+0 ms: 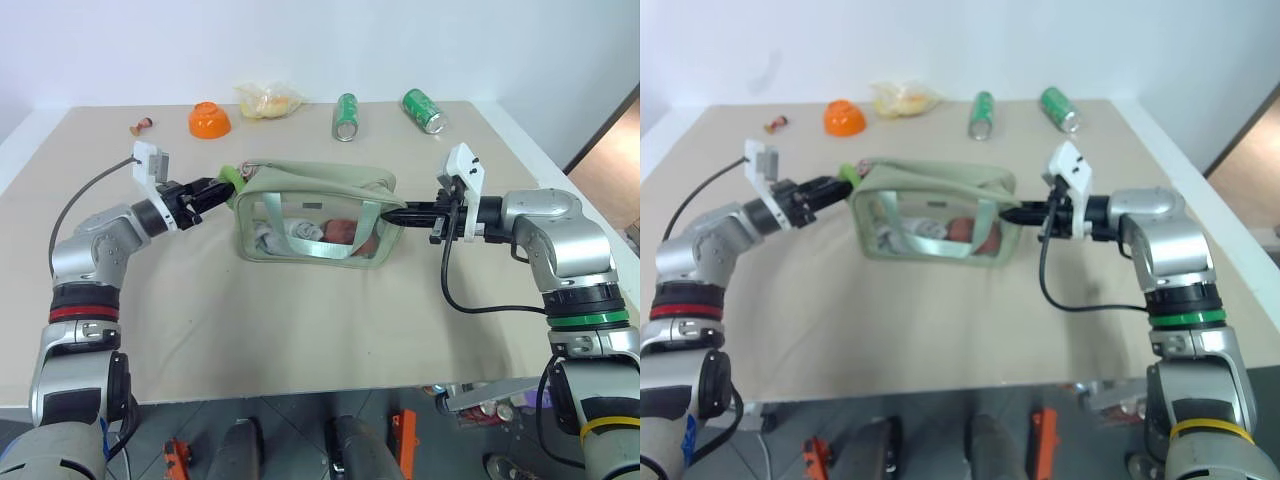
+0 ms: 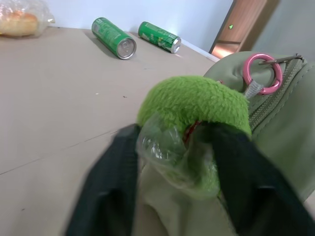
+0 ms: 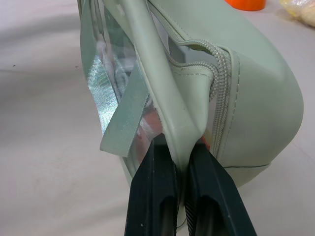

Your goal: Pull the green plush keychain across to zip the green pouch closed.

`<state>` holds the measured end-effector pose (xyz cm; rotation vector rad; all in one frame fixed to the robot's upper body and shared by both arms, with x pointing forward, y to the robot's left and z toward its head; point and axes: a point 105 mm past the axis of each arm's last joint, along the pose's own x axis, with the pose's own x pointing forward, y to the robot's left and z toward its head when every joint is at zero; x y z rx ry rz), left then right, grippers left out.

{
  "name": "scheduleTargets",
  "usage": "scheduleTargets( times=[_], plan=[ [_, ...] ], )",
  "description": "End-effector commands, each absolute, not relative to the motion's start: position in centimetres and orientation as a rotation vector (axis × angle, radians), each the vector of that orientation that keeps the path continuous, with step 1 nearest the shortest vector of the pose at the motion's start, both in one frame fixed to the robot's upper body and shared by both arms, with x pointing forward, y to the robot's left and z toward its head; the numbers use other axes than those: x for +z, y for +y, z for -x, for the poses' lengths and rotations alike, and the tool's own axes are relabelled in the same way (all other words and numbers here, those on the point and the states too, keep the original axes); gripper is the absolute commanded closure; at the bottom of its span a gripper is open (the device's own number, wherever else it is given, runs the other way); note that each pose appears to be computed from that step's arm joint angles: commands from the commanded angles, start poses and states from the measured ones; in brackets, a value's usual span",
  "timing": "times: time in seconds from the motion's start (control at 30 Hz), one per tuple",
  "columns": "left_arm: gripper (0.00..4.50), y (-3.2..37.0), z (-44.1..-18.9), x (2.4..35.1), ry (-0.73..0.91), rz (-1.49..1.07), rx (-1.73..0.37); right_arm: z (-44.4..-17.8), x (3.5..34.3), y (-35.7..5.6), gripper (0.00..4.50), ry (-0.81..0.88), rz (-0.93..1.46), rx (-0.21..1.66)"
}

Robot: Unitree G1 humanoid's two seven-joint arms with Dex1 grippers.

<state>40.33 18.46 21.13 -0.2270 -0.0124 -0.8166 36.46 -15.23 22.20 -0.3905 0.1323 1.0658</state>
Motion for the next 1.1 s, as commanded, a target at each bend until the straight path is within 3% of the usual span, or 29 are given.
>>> scheduleTargets(
  times=[0.03,0.07,0.23,0.53,0.87,1.1],
  plan=[
    [3.87,18.0,-40.2,22.7,-0.062,0.202,-0.844,-35.9,23.2,-15.2,4.5,0.091,0.412,1.067],
    [4.2,17.9,-40.2,22.5,-0.055,0.201,-0.849,-35.9,23.2,-15.1,4.5,0.09,0.411,1.068],
    [4.2,18.5,-40.3,22.5,-0.068,0.167,-0.829,-36.0,23.0,-15.1,4.5,0.094,0.406,1.066],
    [4.2,19.5,-40.3,29.0,-0.246,0.086,-0.779,-36.2,22.9,-14.9,4.5,0.098,0.401,1.072],
    [4.2,11.6,-38.7,33.6,-0.383,-0.243,-1.024,-36.2,22.9,-14.8,4.5,0.089,0.401,1.066],
    [4.2,6.7,-37.7,34.0,-0.427,-0.388,-1.191,-35.9,22.7,-15.0,4.5,0.091,0.391,1.053]
  ],
)
